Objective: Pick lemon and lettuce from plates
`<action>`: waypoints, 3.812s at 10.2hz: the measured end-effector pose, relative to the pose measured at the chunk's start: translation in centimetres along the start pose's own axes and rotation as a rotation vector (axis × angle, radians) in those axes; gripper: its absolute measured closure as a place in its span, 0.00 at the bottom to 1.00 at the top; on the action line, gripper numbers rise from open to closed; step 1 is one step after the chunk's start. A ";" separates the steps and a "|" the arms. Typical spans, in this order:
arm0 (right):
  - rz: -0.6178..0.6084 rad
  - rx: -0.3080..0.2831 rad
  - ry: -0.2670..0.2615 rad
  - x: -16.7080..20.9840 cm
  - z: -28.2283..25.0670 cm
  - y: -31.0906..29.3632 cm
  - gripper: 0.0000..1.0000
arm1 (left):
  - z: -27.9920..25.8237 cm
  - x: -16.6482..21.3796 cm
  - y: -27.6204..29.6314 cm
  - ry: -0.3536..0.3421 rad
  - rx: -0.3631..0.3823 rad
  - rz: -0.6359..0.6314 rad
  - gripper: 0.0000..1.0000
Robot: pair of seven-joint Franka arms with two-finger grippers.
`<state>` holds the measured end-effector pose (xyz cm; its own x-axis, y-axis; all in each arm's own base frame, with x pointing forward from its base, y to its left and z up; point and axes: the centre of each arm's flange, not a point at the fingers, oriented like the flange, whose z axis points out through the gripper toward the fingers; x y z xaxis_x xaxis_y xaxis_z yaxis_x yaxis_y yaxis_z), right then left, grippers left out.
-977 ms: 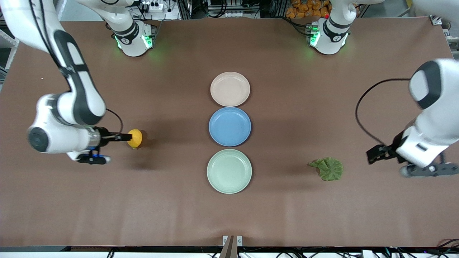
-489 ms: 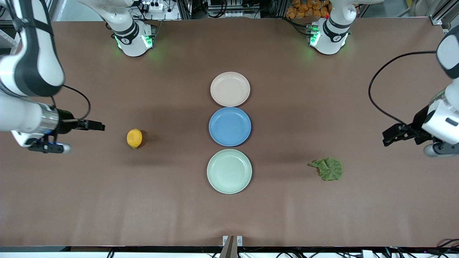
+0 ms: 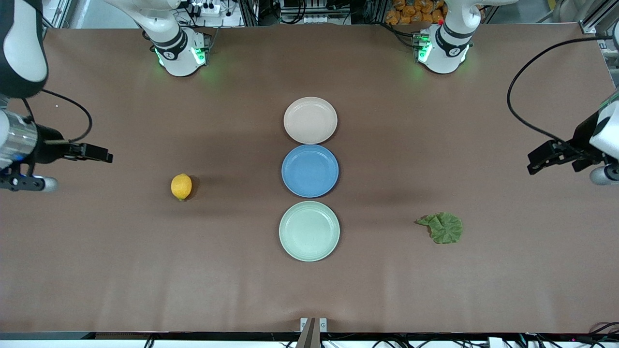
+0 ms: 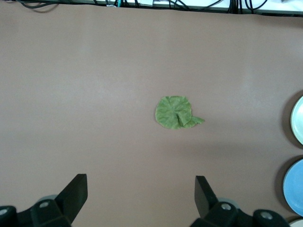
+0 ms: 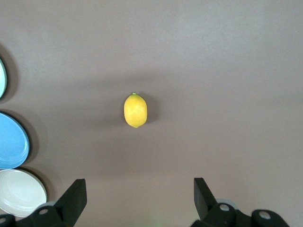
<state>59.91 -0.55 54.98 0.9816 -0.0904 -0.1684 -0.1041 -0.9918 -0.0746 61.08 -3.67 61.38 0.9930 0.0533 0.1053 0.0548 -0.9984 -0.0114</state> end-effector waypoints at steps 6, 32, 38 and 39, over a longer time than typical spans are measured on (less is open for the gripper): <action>-0.003 -0.013 0.103 -4.3 -6.3 -0.3 0.00 | -2.5 -2.1 -1.7 -0.027 -0.001 -0.024 0.00; -0.035 -0.071 0.163 -5.8 -8.5 -1.7 0.00 | -3.4 -3.2 -1.8 -0.030 -0.018 -0.026 0.00; -0.027 -0.070 0.167 -5.5 -7.8 -1.3 0.00 | -3.2 -3.2 -1.7 -0.034 -0.017 -0.025 0.00; -0.027 -0.070 0.170 -5.5 -7.9 -1.2 0.00 | -3.2 -3.2 -1.6 -0.035 -0.017 -0.023 0.00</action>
<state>55.86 0.46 63.74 0.9974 -0.0722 0.0019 -0.0722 -0.9974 -0.0075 57.51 -2.31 64.21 0.9946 0.0764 0.0702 0.0760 -0.9971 0.0080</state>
